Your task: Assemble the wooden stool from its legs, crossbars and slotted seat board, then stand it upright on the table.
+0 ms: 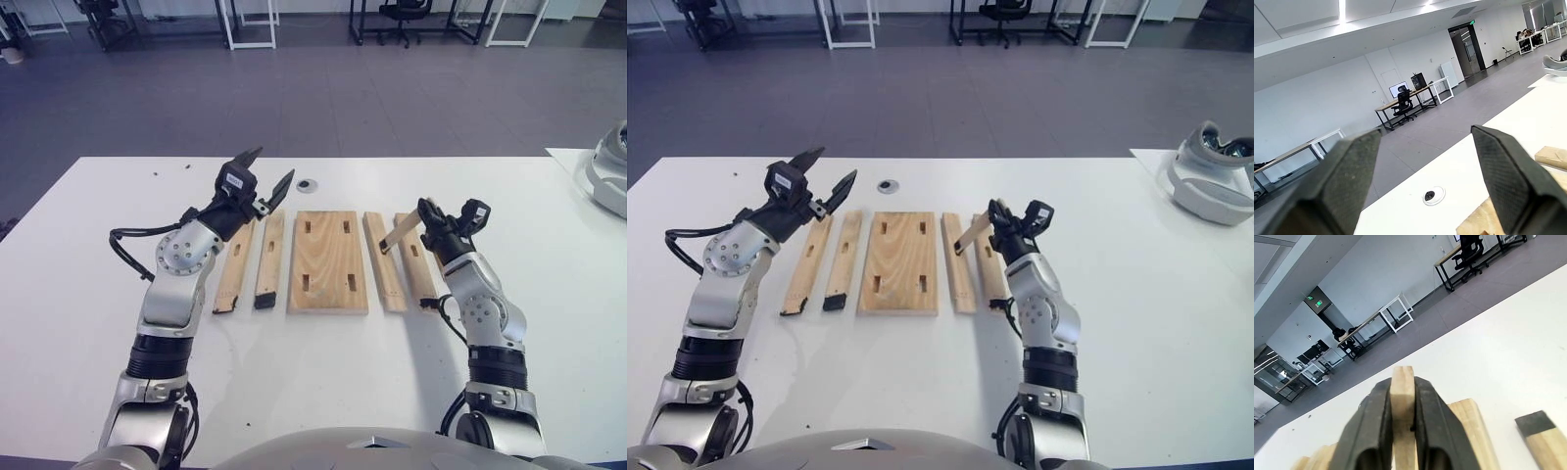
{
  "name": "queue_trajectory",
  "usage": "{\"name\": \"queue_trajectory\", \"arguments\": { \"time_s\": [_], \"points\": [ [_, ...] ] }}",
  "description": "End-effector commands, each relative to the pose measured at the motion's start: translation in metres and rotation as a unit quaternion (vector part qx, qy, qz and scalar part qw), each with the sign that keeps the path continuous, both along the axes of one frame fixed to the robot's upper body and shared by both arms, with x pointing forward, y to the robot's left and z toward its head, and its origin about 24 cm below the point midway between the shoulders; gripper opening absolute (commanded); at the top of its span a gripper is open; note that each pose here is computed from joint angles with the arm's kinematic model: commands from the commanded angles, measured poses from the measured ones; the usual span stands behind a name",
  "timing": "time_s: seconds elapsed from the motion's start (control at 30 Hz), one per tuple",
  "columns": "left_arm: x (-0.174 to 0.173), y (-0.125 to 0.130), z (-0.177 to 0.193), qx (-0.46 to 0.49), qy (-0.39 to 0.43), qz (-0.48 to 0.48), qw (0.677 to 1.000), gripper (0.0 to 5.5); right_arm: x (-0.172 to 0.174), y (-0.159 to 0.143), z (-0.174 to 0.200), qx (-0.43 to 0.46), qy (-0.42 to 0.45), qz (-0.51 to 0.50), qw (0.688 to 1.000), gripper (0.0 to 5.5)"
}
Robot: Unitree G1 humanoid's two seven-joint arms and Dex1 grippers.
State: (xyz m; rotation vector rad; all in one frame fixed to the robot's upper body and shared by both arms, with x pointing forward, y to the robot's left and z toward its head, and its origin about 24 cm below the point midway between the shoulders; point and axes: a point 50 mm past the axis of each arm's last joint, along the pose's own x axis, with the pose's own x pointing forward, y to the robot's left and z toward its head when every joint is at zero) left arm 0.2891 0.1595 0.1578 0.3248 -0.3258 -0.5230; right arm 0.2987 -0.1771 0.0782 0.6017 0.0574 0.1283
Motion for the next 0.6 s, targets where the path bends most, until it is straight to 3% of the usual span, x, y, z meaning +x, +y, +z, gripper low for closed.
{"name": "queue_trajectory", "arguments": {
  "time_s": [0.03, 0.27, 0.6],
  "points": [
    [0.0, 0.001, 0.0, -0.001, 0.0, 0.0, 1.0, 3.37, -0.005, 0.0, -0.009, -0.08, 0.01, 0.008, 0.997, 0.42],
    [-0.003, 0.006, -0.002, 0.009, 0.004, 0.008, 1.0, 3.37, -0.022, 0.009, -0.034, -0.214, 0.033, 0.066, 0.974, 0.42],
    [-0.004, 0.01, -0.006, 0.049, 0.003, 0.009, 0.999, 3.37, -0.053, -0.005, -0.083, -0.304, 0.102, 0.14, 0.937, 0.42]
  ]
}}
